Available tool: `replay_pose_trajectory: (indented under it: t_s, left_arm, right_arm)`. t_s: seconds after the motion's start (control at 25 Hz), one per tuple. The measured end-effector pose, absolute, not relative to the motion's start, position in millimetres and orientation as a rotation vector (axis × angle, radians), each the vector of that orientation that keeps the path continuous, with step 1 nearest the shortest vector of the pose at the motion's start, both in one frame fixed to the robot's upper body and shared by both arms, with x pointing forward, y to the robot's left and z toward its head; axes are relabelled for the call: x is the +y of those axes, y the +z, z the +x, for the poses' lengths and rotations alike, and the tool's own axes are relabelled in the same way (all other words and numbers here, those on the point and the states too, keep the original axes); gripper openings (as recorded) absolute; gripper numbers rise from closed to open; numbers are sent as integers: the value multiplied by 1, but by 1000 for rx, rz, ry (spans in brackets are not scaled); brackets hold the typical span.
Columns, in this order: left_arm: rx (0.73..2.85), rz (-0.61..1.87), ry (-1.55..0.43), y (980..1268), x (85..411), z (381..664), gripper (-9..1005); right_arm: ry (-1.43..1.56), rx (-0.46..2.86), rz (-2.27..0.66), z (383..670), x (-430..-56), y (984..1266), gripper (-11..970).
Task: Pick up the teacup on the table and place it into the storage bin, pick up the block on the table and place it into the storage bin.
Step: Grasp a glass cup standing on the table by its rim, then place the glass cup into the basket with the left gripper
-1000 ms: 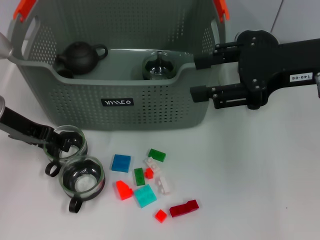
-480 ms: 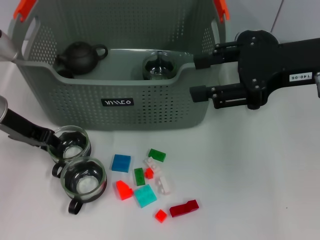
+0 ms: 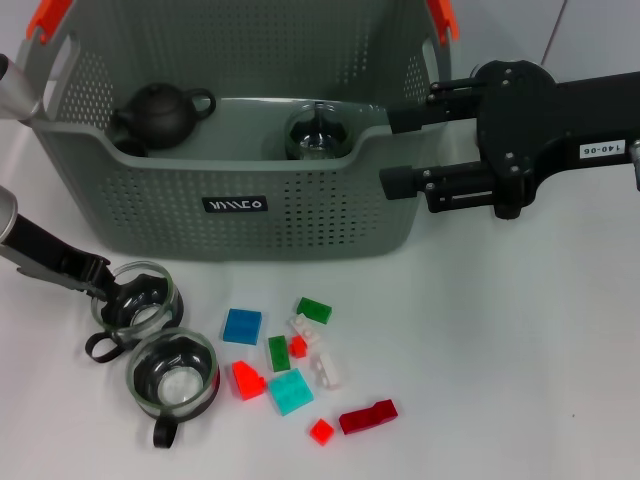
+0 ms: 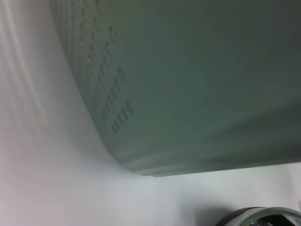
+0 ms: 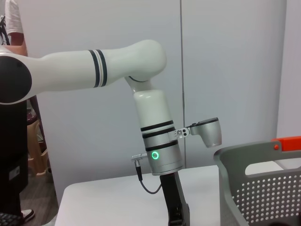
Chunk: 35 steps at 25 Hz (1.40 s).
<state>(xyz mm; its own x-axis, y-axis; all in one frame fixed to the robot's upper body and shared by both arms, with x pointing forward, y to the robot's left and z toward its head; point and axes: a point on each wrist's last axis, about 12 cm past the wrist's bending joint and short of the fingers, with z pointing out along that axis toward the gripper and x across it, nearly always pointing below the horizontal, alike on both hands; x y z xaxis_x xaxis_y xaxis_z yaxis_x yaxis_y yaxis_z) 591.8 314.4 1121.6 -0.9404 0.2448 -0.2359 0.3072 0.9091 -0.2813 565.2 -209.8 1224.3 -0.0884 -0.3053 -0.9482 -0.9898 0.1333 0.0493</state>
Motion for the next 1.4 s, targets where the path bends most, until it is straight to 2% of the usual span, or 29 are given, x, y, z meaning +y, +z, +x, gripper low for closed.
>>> replay_pose_trajectory:
  t_s: [0.8,1.16,1.4]
  left_arm:
    - [2856,375,-488,1135,332,593,79]
    - [2827,338,-559,1166,357,583,79]
    - [2771,361,-735,1190,367,574,79]
  right_arm:
    - [999,1541,-1293,566,-212,1224,715]
    - [996,1538,-1273,568,-216,1225,715]
    - [1003,1527,-1281,570,-216,1221,714]
